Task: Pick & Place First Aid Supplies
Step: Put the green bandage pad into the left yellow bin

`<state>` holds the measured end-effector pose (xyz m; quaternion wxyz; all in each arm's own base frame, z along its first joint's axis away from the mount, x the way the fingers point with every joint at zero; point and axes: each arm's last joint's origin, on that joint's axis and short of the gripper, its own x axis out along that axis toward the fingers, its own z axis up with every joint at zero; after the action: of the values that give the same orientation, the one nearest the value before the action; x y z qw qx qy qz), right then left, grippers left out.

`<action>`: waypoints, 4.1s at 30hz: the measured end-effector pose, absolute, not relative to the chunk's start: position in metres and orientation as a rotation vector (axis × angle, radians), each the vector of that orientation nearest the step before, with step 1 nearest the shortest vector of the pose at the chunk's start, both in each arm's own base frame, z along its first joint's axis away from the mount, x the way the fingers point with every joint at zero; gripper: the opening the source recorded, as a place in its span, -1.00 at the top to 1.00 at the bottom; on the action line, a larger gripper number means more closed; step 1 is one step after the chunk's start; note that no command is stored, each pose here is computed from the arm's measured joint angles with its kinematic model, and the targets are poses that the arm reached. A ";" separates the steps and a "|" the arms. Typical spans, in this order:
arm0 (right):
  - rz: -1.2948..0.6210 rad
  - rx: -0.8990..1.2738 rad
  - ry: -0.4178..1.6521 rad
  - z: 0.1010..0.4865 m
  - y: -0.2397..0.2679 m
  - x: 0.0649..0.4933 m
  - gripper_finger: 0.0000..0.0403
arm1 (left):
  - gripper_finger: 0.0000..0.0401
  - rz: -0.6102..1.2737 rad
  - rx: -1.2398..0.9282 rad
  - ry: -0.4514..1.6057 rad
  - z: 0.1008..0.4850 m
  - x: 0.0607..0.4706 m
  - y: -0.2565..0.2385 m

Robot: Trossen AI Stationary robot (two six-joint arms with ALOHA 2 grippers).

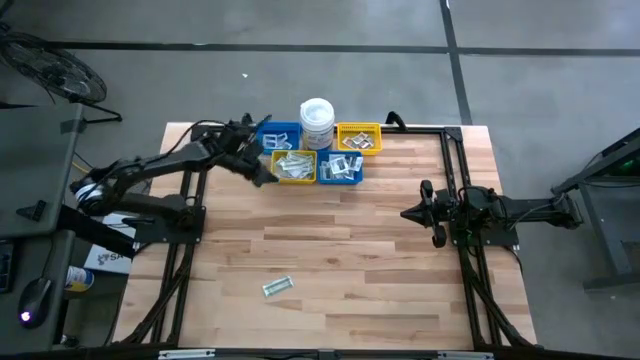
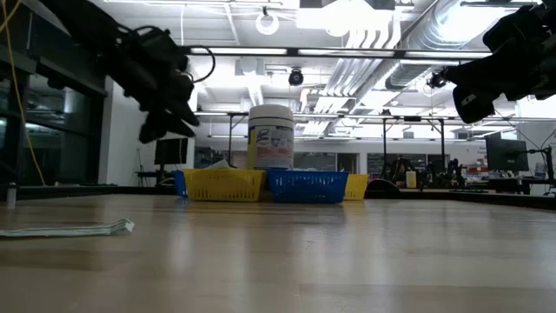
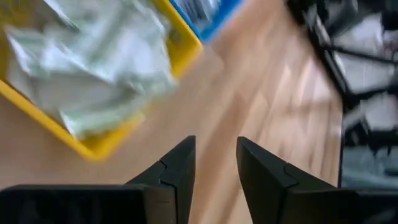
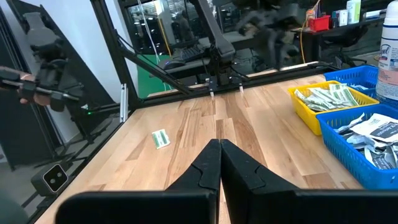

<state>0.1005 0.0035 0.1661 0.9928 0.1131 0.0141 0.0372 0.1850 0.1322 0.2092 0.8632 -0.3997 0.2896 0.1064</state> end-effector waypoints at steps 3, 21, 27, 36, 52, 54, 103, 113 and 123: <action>0.075 0.227 0.028 0.166 0.004 0.101 1.00 | 0.42 0.203 -0.825 0.692 0.214 0.180 0.111; 0.075 0.227 0.028 0.166 0.003 0.101 1.00 | 0.41 0.147 -0.731 0.945 0.221 0.185 -0.037; 0.075 0.227 0.029 0.166 0.004 0.101 1.00 | 0.41 0.063 -0.670 0.839 0.217 0.200 -0.078; 0.074 0.227 0.034 0.166 0.004 0.101 1.00 | 0.41 -0.038 -0.599 0.865 0.180 0.236 -0.113; 0.072 0.227 0.049 0.164 0.004 0.102 1.00 | 0.41 -0.487 0.281 1.051 0.173 0.292 -0.143; 0.072 0.227 0.047 0.165 0.004 0.102 1.00 | 0.41 -0.537 0.382 1.090 0.173 0.291 -0.143; 0.070 0.227 0.067 0.163 0.004 0.103 1.00 | 0.42 -0.808 0.845 0.934 0.160 0.307 -0.130; 0.070 0.227 0.067 0.163 0.004 0.103 1.00 | 0.42 -0.874 0.836 0.937 0.148 0.309 -0.133; 0.070 0.227 0.067 0.163 0.004 0.103 1.00 | 0.46 -0.924 0.804 1.009 0.127 0.310 -0.135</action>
<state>0.1029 0.0035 0.1629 0.9924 0.1134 0.0336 0.0349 0.3104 -0.1348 0.1270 0.7012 0.3613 0.4533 -0.4151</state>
